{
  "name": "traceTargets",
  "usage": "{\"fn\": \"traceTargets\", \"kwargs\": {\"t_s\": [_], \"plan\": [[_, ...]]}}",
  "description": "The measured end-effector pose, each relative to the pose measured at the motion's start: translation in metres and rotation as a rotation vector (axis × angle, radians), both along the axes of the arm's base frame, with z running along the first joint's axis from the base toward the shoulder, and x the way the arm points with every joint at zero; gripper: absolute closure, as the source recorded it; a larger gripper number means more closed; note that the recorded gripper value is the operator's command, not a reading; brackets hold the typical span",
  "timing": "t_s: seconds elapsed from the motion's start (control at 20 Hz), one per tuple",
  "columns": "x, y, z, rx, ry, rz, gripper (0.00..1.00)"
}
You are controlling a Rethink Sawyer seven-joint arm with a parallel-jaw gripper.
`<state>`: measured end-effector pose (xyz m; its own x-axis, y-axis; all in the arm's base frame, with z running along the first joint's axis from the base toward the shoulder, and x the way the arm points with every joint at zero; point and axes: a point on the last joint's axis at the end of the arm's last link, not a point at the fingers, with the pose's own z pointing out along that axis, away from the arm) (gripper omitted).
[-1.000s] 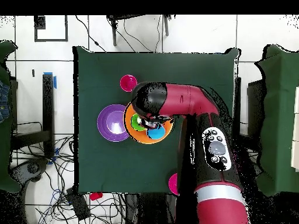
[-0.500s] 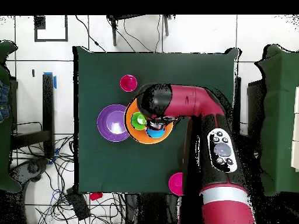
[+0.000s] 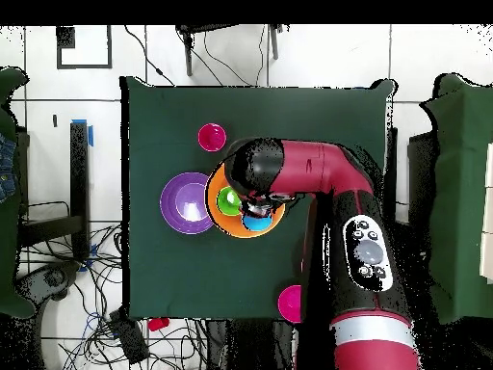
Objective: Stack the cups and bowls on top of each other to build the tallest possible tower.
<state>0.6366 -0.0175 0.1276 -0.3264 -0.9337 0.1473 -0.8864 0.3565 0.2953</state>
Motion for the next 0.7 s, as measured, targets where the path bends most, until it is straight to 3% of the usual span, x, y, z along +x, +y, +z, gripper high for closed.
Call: {"fn": "traceTargets", "kwargs": {"t_s": [0.25, 0.7], "plan": [[0.0022, -0.0007, 0.0087, -0.005, -0.010, 0.000, 0.00], [0.0028, -0.0061, 0.0049, 0.006, -0.012, -0.009, 0.00]]}}
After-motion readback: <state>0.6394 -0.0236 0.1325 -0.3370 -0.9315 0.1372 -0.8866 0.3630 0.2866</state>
